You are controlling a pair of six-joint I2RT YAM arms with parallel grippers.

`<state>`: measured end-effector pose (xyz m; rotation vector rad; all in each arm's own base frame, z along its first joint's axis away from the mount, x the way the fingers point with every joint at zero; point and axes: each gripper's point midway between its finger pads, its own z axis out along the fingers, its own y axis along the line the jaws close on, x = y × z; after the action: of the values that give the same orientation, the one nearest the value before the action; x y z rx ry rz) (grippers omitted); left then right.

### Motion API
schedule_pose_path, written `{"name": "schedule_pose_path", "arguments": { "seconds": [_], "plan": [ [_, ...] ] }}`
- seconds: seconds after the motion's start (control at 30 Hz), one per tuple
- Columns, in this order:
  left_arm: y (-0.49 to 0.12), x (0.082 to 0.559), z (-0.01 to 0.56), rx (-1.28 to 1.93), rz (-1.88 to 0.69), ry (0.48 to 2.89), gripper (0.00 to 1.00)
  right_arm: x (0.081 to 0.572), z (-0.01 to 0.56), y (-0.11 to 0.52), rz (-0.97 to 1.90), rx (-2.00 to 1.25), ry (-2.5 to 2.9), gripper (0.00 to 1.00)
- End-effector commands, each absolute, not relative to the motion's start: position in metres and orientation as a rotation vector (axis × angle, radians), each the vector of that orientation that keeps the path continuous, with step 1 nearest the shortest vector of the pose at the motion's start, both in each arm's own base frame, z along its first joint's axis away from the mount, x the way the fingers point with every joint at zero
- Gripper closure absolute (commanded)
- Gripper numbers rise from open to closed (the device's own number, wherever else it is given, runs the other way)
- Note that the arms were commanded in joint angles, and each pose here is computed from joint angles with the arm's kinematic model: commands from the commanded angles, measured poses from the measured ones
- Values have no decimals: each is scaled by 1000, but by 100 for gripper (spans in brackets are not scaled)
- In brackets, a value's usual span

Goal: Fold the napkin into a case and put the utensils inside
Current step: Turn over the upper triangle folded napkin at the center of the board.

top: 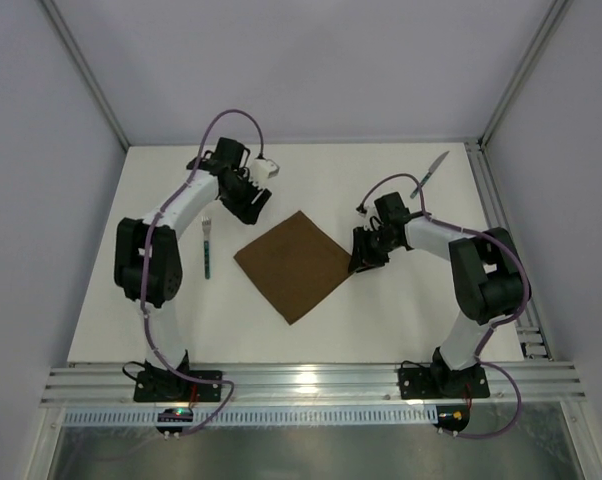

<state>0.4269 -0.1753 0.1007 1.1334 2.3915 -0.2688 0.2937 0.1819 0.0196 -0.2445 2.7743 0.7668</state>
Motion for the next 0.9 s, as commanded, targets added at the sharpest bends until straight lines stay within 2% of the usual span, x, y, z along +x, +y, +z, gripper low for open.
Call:
{"name": "schedule_pose_path", "arguments": {
  "seconds": [0.0,0.17,0.27,0.37,0.4,0.5,0.67,0.8,0.87],
  "plan": [
    [-156,398,93,1048,-310,2470,37,308,32,174,684,-290,2731,64],
    [-152,385,61,1022,-315,2507,38,302,44,161,594,-311,2726,56],
    [-156,388,52,990,-342,2526,44,301,56,158,576,-306,2691,54],
    [-149,390,39,961,-289,2574,54,307,71,160,576,-265,2641,54],
    [-147,388,35,962,-280,2592,62,308,80,163,583,-262,2611,55],
    [-141,377,22,970,-270,2652,74,311,94,176,587,-260,2544,57],
    [-140,349,17,978,-341,2745,88,305,112,214,716,-306,2411,64],
    [-131,319,13,990,-361,2816,88,300,115,226,791,-302,2399,66],
    [-129,295,11,1005,-416,2849,84,296,112,226,783,-326,2413,66]
  ]
}}
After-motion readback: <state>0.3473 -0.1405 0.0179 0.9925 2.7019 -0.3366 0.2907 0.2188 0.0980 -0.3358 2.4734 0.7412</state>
